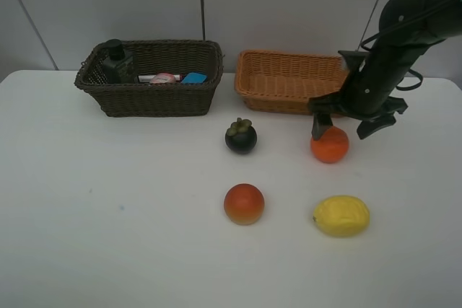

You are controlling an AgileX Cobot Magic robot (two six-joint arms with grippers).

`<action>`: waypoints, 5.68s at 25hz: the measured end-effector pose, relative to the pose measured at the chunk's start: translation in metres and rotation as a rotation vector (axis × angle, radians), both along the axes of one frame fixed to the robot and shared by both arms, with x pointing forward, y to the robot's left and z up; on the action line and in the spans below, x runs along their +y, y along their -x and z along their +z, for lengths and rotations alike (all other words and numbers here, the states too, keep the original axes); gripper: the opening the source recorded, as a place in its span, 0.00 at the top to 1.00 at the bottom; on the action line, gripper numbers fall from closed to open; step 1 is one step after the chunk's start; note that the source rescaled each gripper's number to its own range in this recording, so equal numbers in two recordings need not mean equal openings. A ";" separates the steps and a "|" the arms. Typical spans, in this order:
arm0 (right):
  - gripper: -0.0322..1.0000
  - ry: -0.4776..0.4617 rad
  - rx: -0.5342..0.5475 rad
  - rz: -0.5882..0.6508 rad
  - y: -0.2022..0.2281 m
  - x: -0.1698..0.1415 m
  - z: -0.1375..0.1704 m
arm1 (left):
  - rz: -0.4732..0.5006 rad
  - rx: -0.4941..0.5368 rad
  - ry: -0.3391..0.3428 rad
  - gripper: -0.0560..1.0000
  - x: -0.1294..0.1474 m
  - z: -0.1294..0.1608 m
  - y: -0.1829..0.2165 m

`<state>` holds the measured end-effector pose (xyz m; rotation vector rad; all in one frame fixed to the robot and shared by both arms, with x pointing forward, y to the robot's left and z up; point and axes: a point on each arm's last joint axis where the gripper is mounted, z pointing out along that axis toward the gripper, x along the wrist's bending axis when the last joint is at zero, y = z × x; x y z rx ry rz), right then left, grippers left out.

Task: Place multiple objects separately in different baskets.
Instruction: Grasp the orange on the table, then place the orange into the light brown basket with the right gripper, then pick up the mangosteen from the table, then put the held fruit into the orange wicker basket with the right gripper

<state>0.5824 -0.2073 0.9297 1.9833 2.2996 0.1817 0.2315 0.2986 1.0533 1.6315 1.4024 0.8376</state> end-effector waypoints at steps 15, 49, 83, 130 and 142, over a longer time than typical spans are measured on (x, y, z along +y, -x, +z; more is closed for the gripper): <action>0.01 0.001 0.002 0.026 -0.013 0.004 -0.052 | 0.000 0.000 0.000 0.00 0.000 0.000 0.000; 0.56 0.031 -0.177 -0.085 -0.148 -0.042 0.047 | 0.000 0.000 0.000 0.00 0.000 0.000 0.000; 0.01 0.012 0.065 0.300 -0.031 0.147 0.049 | 0.000 -0.001 0.000 0.00 0.000 0.000 0.000; 0.91 0.140 0.012 0.461 -0.041 0.171 -0.024 | 0.000 -0.003 0.000 0.00 0.000 0.000 0.000; 0.91 -0.002 -0.277 0.137 -0.135 0.065 0.059 | 0.000 -0.003 0.000 0.00 0.000 0.000 0.000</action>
